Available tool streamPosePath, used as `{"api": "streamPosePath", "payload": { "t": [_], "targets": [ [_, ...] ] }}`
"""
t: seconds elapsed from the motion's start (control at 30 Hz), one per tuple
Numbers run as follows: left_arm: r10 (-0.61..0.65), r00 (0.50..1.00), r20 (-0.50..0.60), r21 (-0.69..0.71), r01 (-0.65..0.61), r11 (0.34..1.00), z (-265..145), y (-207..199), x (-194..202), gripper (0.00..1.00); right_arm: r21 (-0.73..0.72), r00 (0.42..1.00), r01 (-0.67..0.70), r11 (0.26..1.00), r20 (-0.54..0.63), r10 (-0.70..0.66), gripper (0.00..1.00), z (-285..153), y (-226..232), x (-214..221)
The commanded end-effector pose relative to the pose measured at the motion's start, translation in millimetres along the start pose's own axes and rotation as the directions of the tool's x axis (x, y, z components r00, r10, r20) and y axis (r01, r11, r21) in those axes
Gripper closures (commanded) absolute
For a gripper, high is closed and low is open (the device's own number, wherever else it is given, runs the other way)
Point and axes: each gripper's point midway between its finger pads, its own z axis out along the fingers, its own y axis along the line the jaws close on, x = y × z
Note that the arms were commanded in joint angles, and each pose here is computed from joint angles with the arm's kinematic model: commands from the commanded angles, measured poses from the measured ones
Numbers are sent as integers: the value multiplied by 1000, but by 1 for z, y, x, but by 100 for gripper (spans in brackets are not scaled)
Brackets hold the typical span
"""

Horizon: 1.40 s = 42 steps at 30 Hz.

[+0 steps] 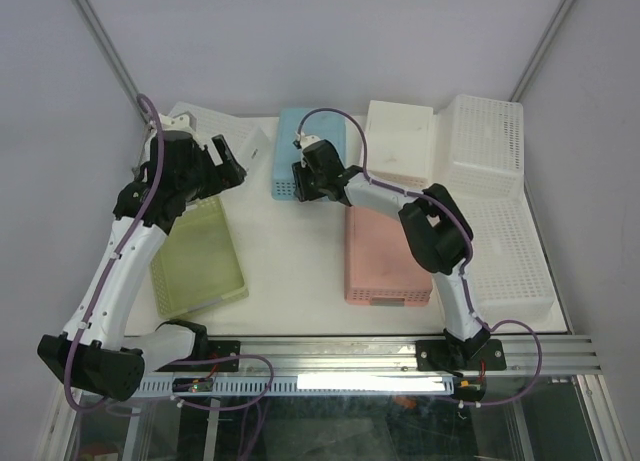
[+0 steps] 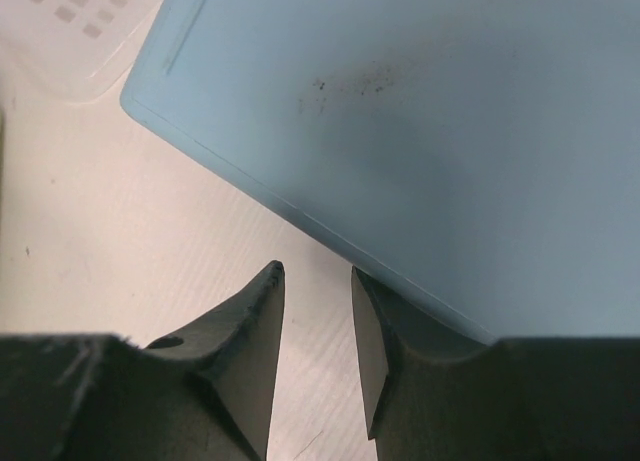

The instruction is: Turn the large container upside down

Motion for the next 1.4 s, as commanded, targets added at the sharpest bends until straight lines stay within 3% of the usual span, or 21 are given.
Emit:
{"api": "streamPosePath", "payload": {
  "t": [0.0,0.6,0.73,0.83,0.97,1.2,1.37],
  "targets": [
    [-40,999,-19,-70,38,997,-6,22,20,14,-23,994,-21,1000,110,23,63,0,3,-47],
    [-132,970,-206,-313,63,948,23,89,118,14,-63,989,-75,995,126,82,60,7,7,-68],
    [-160,962,-223,-313,85,946,36,93,133,15,-105,985,-90,990,135,104,53,-15,19,-78],
    [-176,958,-228,-314,99,944,47,94,141,18,-147,985,-97,984,129,117,40,-39,29,-75],
    [-182,955,-234,-349,92,933,62,102,149,29,-173,984,-93,981,133,117,31,-77,38,-64],
    [-165,953,-256,-344,70,936,75,103,154,65,-121,975,-108,987,182,129,28,-148,22,-45],
    [-162,944,-287,-332,61,941,78,102,161,76,-13,971,-119,993,209,119,25,-190,-9,-37]
  ]
}}
